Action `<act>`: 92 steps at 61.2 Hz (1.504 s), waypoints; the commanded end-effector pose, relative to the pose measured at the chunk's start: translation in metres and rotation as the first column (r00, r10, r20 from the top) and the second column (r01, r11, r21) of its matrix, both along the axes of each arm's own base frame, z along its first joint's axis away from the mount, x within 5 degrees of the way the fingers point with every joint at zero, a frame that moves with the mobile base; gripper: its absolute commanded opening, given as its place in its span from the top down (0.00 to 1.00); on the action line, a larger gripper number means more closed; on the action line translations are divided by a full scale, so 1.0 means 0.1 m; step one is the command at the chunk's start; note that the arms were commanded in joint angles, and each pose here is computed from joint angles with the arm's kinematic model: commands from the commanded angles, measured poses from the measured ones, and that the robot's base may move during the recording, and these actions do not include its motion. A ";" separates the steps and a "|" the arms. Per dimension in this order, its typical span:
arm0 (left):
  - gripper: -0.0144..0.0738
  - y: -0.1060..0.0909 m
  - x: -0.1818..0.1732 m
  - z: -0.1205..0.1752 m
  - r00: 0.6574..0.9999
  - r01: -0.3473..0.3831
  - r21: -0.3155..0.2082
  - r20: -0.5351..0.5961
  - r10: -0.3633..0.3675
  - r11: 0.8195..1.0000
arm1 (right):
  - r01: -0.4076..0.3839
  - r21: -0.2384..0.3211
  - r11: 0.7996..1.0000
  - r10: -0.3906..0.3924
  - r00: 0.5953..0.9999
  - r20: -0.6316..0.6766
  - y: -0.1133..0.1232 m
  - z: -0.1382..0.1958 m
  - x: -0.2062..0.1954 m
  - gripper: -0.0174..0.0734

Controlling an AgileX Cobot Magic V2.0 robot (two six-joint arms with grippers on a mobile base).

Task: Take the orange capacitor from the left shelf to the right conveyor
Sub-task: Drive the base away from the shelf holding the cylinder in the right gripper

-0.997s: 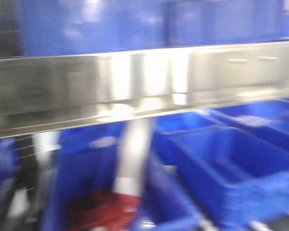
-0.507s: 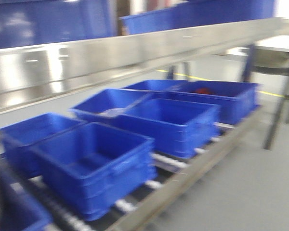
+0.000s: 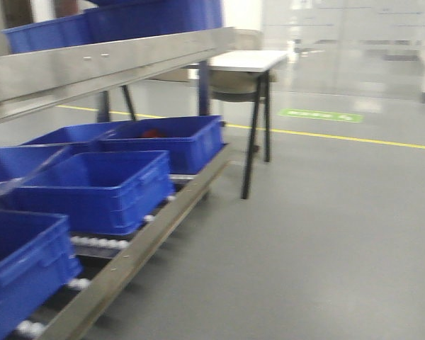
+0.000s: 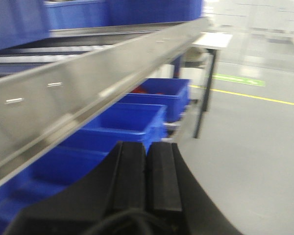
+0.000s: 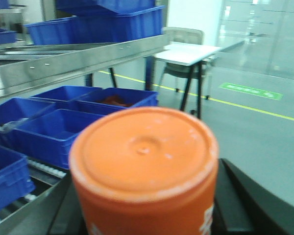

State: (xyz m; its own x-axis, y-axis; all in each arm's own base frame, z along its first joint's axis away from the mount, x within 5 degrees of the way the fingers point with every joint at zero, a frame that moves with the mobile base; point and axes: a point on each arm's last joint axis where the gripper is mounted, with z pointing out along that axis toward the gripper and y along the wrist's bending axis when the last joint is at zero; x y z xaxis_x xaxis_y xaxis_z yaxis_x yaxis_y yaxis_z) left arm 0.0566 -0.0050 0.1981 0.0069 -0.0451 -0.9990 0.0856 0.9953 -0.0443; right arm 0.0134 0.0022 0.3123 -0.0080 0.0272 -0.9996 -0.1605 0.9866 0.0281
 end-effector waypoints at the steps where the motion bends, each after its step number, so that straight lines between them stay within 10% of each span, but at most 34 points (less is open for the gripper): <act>1: 0.98 0.01 -0.02 0.10 0.995 -0.006 -0.014 0.103 0.007 1.000 | 0.010 0.007 1.000 -0.010 0.995 0.101 -0.01 0.16 -0.01 0.67; 92: 0.98 0.01 -0.02 0.10 0.995 -0.006 -0.014 0.103 0.007 1.000 | 0.010 0.007 1.000 -0.010 0.995 0.101 -0.01 0.16 -0.01 0.67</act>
State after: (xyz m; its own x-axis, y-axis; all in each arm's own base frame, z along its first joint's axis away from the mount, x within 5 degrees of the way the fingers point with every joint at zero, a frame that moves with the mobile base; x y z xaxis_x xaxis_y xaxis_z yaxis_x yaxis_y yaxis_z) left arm 0.0566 -0.0050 0.1981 0.0069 -0.0451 -0.9990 0.0856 0.9953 -0.0443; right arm 0.0130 0.0021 0.3122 -0.0071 0.0273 -0.9996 -0.1605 0.9866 0.0281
